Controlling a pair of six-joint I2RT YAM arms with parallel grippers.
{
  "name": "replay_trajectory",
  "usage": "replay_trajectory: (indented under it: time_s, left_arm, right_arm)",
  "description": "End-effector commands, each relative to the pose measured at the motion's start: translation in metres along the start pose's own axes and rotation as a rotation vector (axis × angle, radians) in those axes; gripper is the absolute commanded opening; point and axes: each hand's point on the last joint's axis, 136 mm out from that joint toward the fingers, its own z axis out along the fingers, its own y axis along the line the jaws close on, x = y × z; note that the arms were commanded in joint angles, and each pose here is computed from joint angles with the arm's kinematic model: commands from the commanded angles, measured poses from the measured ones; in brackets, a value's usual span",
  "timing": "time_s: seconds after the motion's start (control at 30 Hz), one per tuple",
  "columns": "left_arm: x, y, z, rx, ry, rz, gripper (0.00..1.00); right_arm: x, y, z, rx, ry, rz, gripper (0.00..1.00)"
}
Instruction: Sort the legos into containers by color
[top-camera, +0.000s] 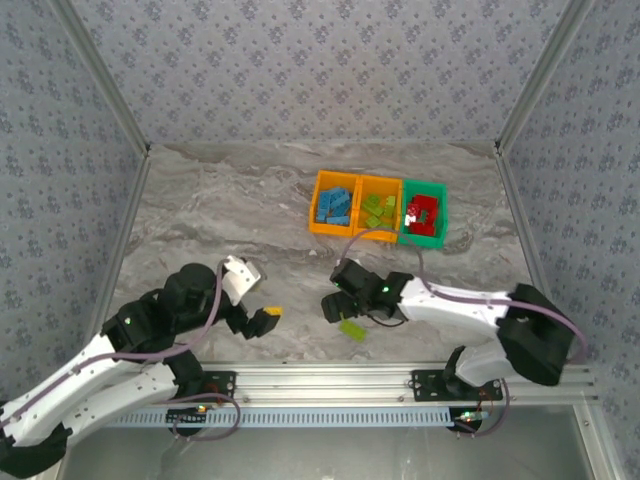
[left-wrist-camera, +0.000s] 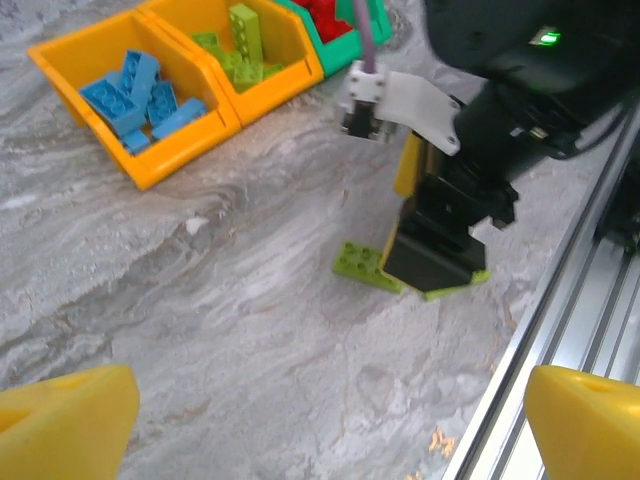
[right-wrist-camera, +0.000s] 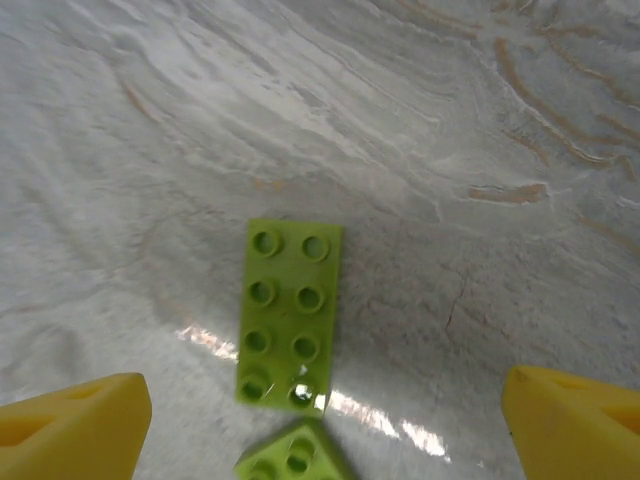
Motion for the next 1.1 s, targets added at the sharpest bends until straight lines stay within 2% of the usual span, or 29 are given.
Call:
replay_trajectory:
  time_s: [0.0, 0.2, 0.5, 0.6, 0.73, 0.93, 1.07]
  left_arm:
    - [0.012, -0.005, 0.004, 0.030, 0.016, 0.058, 0.99]
    - [0.020, 0.000, 0.006, 0.016, 0.029, 0.049, 0.99]
    - [0.021, 0.008, 0.008, 0.003, 0.031, 0.008, 0.99]
    - [0.021, 0.010, 0.008, 0.001, 0.032, 0.000, 0.99]
    - [0.020, 0.011, 0.008, -0.001, 0.029, -0.005, 0.99]
    - [0.020, 0.012, 0.008, -0.005, 0.028, -0.003, 0.99]
    - [0.020, 0.016, 0.008, -0.018, 0.030, -0.013, 0.99]
  right_arm:
    - [-0.011, 0.007, 0.011, 0.039, -0.011, -0.038, 0.89]
    - [0.000, 0.013, 0.034, 0.059, 0.042, -0.031, 0.67]
    - [0.021, -0.001, 0.045, 0.155, 0.097, -0.033, 0.46]
    - [0.011, -0.010, 0.031, 0.213, 0.038, -0.029, 0.37]
    - [-0.017, -0.017, -0.001, 0.235, -0.101, -0.010, 0.29]
    - [-0.077, -0.038, -0.067, 0.240, -0.365, 0.019, 0.27]
    - [-0.125, -0.085, -0.090, 0.262, -0.472, 0.113, 0.27]
